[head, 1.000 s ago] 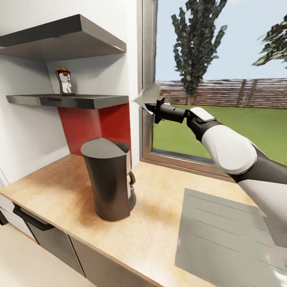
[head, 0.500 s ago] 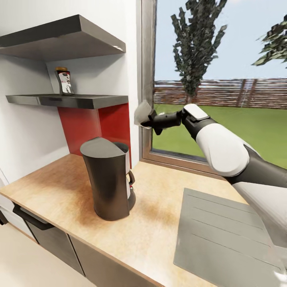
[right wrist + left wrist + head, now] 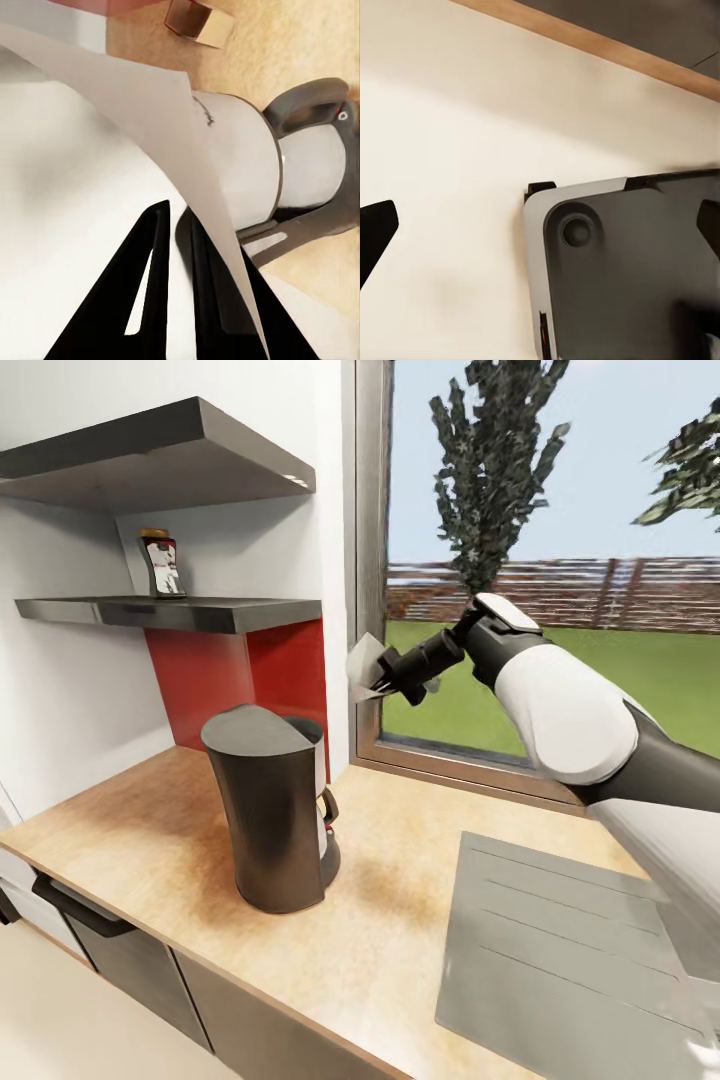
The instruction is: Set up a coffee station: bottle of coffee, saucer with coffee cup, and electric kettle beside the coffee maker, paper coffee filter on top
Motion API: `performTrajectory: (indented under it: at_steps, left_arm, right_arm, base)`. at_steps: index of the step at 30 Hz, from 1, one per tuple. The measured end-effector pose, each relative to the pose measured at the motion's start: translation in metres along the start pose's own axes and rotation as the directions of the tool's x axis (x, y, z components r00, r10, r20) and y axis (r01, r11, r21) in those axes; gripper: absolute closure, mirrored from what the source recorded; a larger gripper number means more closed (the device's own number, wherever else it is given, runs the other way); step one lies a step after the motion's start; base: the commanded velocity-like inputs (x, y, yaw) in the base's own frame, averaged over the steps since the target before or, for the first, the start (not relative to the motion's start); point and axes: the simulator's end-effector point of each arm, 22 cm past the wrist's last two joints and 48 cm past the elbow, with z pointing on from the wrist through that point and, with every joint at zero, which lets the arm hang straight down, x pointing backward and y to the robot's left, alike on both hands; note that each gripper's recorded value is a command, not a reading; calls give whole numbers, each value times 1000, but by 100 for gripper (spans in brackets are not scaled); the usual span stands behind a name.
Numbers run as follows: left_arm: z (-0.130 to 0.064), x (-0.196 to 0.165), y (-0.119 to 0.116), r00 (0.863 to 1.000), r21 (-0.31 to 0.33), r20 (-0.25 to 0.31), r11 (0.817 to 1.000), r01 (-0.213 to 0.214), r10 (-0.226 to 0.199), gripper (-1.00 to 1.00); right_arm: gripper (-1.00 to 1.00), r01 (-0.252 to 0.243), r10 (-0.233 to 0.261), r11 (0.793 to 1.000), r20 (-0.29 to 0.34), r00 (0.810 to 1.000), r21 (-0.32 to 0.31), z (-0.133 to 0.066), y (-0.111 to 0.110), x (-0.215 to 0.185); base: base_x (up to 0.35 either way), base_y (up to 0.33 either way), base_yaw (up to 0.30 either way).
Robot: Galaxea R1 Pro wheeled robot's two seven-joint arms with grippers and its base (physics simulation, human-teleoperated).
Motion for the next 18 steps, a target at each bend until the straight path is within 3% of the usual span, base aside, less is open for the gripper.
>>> performTrajectory:
  at_steps: [5, 10, 14, 18]
  left_arm:
    - [0, 0, 0, 1000, 0, 0, 1000, 0, 0, -100]
    - [0, 0, 0, 1000, 0, 0, 1000, 0, 0, -100]
    - [0, 0, 0, 1000, 0, 0, 1000, 0, 0, -100]
    - [0, 0, 0, 1000, 0, 0, 1000, 0, 0, -100]
  right_arm:
    - [100, -132, 130, 987, 32, 991, 90, -23, -3, -5]
    - [100, -265, 260, 954, 52, 964, 140, -47, -6, -6]
    - [100, -314, 314, 938, 24, 949, 150, -55, -4, 2]
    - [100, -330, 334, 931, -2, 942, 157, -57, -3, 8]
  base:
    - [0, 0, 0]
    - [0, 0, 0]
    - [0, 0, 0]
    - [0, 0, 0]
